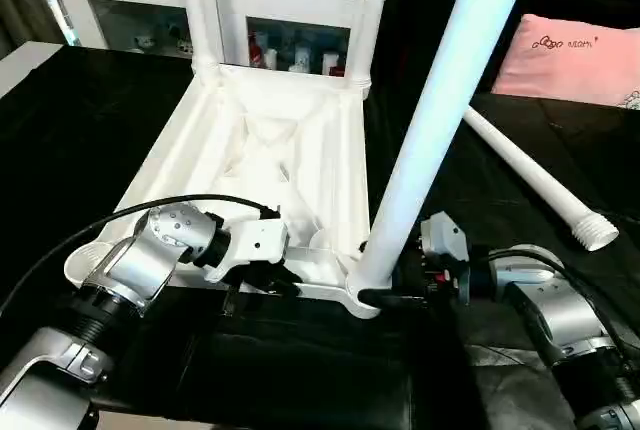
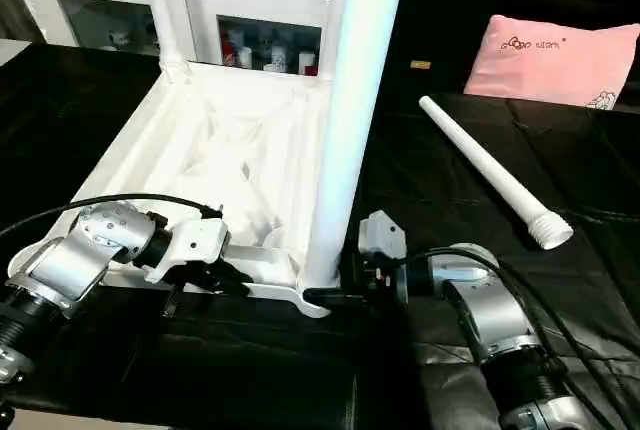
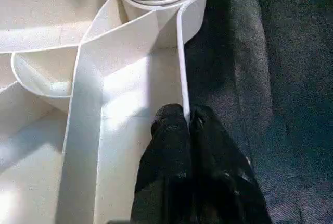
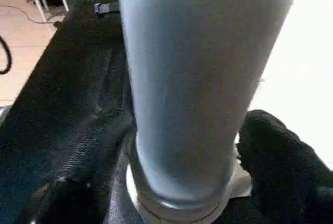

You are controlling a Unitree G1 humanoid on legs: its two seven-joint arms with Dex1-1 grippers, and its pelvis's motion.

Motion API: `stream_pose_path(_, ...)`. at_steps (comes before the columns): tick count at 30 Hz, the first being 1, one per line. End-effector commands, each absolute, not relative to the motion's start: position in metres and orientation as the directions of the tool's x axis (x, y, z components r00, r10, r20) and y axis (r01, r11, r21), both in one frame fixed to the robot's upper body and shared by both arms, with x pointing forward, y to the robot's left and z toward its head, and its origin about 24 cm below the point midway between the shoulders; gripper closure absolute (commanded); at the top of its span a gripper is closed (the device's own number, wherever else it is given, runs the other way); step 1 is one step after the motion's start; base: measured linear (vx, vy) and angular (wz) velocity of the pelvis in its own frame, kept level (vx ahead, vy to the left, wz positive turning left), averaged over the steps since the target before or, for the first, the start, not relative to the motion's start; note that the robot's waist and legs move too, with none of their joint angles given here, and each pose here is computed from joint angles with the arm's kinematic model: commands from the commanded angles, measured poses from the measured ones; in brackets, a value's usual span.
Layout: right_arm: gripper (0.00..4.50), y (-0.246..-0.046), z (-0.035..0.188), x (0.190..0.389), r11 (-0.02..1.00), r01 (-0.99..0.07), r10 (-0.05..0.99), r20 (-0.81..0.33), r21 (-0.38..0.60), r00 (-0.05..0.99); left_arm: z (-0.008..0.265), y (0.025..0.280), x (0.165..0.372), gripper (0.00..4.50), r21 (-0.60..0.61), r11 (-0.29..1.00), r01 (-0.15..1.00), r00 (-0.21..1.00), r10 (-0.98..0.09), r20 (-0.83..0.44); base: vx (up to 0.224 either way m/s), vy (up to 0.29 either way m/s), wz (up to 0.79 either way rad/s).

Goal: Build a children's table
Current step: Rotate leg to tighten

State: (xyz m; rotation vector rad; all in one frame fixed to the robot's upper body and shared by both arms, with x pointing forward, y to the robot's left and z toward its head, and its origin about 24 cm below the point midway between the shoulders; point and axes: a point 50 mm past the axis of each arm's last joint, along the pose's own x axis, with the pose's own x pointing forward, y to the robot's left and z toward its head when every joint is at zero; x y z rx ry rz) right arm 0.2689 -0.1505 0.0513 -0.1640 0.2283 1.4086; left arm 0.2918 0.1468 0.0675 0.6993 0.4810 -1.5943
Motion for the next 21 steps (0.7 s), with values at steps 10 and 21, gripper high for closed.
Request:
stream_pose_path(10,1.94,-0.153,0.047,0.264,0.118,-0.991,0.959,-0.268,0.065,0.097,0.058,0.141,0.285,4.5,0.04,-0.237,0.971,-0.137,-0.682,-0.718,0.0,0.0,0.0)
stream_pose_path(21,2.44,-0.149,0.042,0.259,0.11,-0.991,0.958,-0.273,0.081,0.084,0.055,0.143,0.284,4.5,0.034,-0.232,0.972,-0.136,-0.676,-0.724,0.0,0.0,0.0)
